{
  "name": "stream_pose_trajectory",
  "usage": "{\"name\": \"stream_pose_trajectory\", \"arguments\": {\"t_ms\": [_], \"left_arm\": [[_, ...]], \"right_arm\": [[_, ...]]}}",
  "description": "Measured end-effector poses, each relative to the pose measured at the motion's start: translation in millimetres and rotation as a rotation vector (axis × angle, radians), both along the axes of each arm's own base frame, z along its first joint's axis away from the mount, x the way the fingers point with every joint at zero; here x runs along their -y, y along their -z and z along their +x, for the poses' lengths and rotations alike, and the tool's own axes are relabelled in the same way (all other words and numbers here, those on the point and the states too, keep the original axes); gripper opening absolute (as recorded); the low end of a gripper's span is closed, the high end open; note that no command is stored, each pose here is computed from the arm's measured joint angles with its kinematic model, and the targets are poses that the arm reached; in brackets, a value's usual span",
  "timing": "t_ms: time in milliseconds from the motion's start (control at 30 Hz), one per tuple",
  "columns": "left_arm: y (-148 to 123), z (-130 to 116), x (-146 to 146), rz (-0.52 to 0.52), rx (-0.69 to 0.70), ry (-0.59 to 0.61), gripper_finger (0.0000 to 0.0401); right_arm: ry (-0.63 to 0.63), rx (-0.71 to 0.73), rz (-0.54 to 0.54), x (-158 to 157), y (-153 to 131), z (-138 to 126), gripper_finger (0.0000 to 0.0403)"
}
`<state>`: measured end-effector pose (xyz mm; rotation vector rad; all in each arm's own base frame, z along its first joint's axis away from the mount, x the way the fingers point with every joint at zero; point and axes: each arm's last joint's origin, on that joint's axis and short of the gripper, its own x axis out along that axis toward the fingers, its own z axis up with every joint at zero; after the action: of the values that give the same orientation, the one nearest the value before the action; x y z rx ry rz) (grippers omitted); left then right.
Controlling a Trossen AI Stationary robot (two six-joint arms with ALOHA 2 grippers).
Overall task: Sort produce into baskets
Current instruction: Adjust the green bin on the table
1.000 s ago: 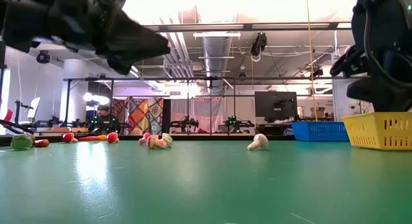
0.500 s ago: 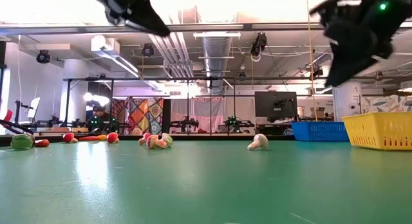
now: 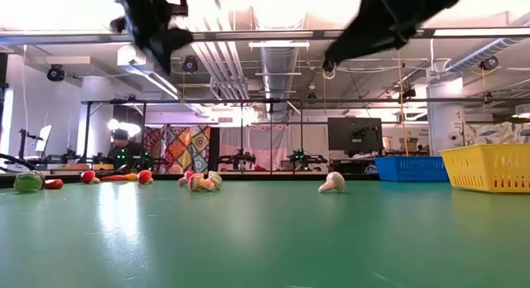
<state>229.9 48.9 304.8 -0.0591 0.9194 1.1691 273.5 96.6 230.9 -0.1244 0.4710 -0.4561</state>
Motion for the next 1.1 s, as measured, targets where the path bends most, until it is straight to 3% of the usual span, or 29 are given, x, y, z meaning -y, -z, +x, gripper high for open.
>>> {"name": "stream_pose_trajectory", "arguments": {"t_ms": [167, 533, 767, 1100], "left_arm": [[26, -19, -67, -0.308, -0.045, -0.175, 0.0075], [62, -51, -189, -0.647, -0.139, -0.391, 0.0176], [84, -63, -248, -0.752, -0.094, -0.598, 0.0218], [114, -89, -294, -0.867, 0.013, -0.805, 0.0206]], "right_arm": [[-0.072, -0.022, 0.039, 7, 3, 4, 0.0196], [-0.032, -0.073, 0.006, 27, 16, 4, 0.0196], [-0.048, -0.109, 0.03, 38, 23, 4, 0.0196], [-0.002, -0.142, -0.005, 60, 31, 4, 0.0196]]}}
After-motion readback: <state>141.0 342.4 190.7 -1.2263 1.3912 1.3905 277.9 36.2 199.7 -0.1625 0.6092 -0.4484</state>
